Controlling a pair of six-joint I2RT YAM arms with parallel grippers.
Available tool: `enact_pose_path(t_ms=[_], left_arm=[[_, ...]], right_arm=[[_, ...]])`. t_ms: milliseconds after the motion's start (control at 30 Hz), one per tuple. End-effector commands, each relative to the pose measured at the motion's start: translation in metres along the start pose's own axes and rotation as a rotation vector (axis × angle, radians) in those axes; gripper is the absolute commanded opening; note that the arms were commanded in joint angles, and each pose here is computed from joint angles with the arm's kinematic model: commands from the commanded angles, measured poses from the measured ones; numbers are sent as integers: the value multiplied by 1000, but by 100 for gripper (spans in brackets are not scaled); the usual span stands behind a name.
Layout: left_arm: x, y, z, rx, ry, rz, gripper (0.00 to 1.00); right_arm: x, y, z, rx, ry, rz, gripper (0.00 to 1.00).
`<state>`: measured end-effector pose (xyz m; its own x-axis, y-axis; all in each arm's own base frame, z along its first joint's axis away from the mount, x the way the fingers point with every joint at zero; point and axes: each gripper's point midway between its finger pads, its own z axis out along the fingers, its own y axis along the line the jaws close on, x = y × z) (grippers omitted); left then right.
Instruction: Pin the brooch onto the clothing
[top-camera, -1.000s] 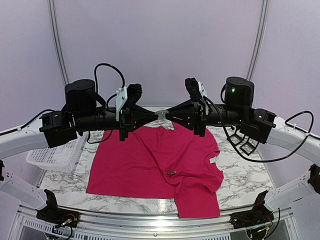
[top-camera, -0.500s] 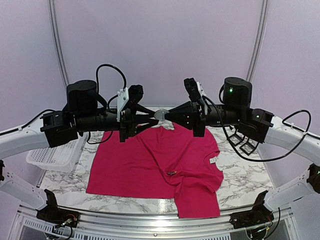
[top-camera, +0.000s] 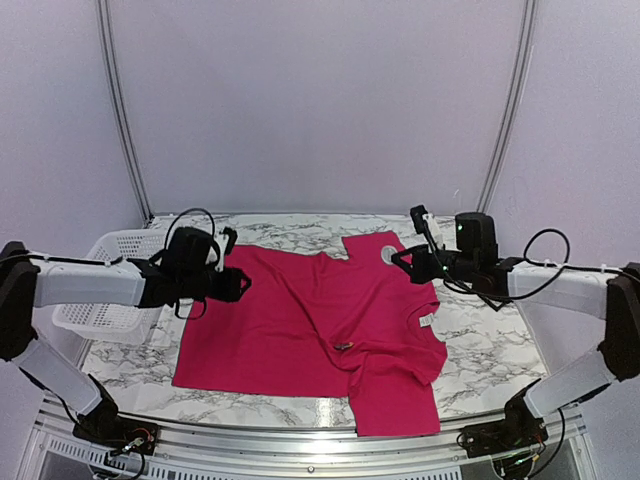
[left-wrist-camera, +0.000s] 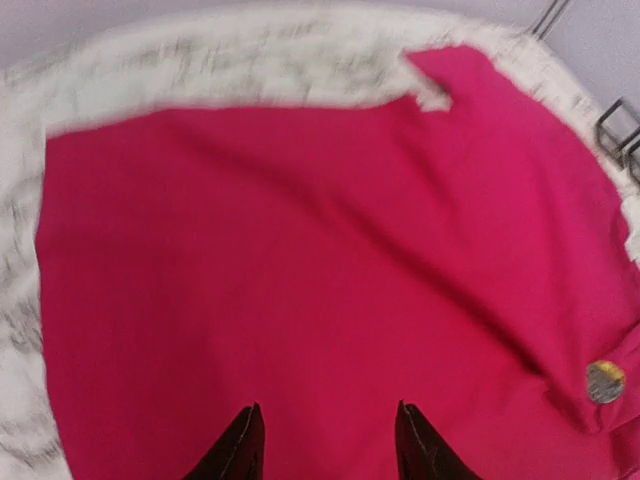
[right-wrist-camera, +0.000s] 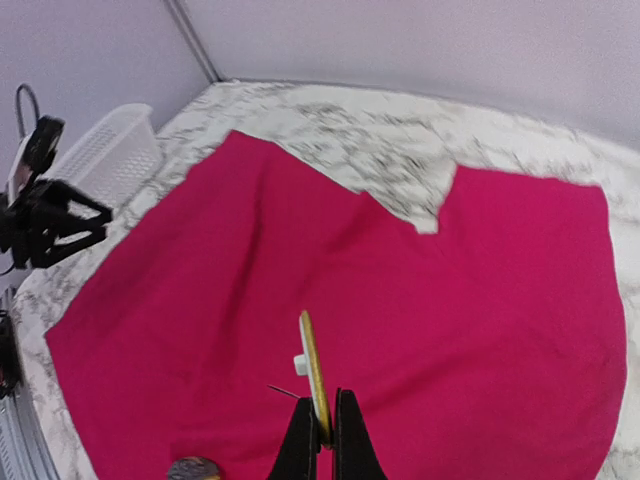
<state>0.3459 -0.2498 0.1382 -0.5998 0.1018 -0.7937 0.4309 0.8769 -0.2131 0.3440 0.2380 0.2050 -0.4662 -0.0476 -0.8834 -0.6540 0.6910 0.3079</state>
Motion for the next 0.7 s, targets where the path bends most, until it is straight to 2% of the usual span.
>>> enact_pose_path(t_ms=[0, 100, 300, 467, 667], left_arm=[[81, 24, 18, -84, 170, -205, 45], [117, 41, 18, -150, 229, -240, 44], [148, 73, 2, -300, 270, -267, 45], [165, 94, -16, -404, 283, -277, 45], [158, 102, -21, -447, 275, -231, 48]], right_arm=[[35, -67, 14, 153, 24, 181, 0], [67, -98, 26, 203, 87, 242, 0], [113, -161, 31, 315, 160, 383, 0], [123, -202, 37, 382, 202, 402, 0], [102, -225, 59, 373, 206, 363, 0]])
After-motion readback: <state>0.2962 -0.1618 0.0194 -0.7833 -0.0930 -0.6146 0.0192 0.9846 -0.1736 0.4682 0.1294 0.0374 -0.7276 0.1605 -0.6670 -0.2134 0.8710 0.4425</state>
